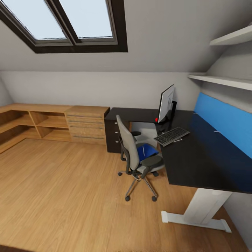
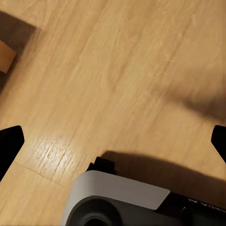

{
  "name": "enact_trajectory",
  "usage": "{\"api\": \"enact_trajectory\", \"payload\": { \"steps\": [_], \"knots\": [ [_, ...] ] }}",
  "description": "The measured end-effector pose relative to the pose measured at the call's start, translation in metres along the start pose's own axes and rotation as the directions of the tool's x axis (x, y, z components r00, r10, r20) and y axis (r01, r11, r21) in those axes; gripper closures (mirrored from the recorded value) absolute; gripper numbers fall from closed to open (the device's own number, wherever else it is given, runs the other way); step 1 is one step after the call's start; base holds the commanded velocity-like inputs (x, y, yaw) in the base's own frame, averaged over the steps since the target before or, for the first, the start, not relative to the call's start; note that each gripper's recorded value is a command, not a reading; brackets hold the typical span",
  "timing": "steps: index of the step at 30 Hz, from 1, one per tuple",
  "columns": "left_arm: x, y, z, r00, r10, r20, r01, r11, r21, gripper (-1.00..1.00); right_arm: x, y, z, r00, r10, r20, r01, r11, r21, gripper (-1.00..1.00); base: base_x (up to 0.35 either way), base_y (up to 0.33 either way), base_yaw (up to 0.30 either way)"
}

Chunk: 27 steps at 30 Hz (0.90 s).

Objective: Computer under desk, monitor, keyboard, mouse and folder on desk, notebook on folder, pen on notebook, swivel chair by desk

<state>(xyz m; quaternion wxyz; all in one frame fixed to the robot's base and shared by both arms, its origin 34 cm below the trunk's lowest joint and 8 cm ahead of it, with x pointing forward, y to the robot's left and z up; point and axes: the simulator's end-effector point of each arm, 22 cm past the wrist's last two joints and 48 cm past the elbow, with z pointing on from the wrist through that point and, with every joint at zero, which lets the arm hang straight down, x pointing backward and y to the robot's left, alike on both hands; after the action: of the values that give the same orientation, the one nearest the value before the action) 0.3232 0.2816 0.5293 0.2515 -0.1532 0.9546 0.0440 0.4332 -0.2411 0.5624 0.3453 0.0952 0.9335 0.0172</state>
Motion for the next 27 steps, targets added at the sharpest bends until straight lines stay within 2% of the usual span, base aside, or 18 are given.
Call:
{"api": "enact_trajectory", "payload": {
  "steps": [6,17,27],
  "knots": [
    [0.008,0.001,0.008,1.0,0.002,-0.011,-0.002,1.0,-0.004,-1.0,0.008,-0.001,0.007,1.0,0.0,-0.004,0.0,1.0,0.001,-1.0,0.0,0.0,-0.042],
    [0.01,0.002,0.011,1.0,0.004,-0.014,-0.004,1.0,-0.008,-1.0,0.01,-0.002,0.009,1.0,-0.001,-0.001,0.001,1.0,0.002,-1.0,0.0,0.0,-0.196],
    [0.012,0.002,0.016,1.0,0.005,-0.012,-0.005,1.0,-0.006,-1.0,0.014,-0.001,0.014,1.0,0.0,-0.002,0.0,1.0,0.001,-1.0,0.0,0.0,-0.02]
  ]
}}
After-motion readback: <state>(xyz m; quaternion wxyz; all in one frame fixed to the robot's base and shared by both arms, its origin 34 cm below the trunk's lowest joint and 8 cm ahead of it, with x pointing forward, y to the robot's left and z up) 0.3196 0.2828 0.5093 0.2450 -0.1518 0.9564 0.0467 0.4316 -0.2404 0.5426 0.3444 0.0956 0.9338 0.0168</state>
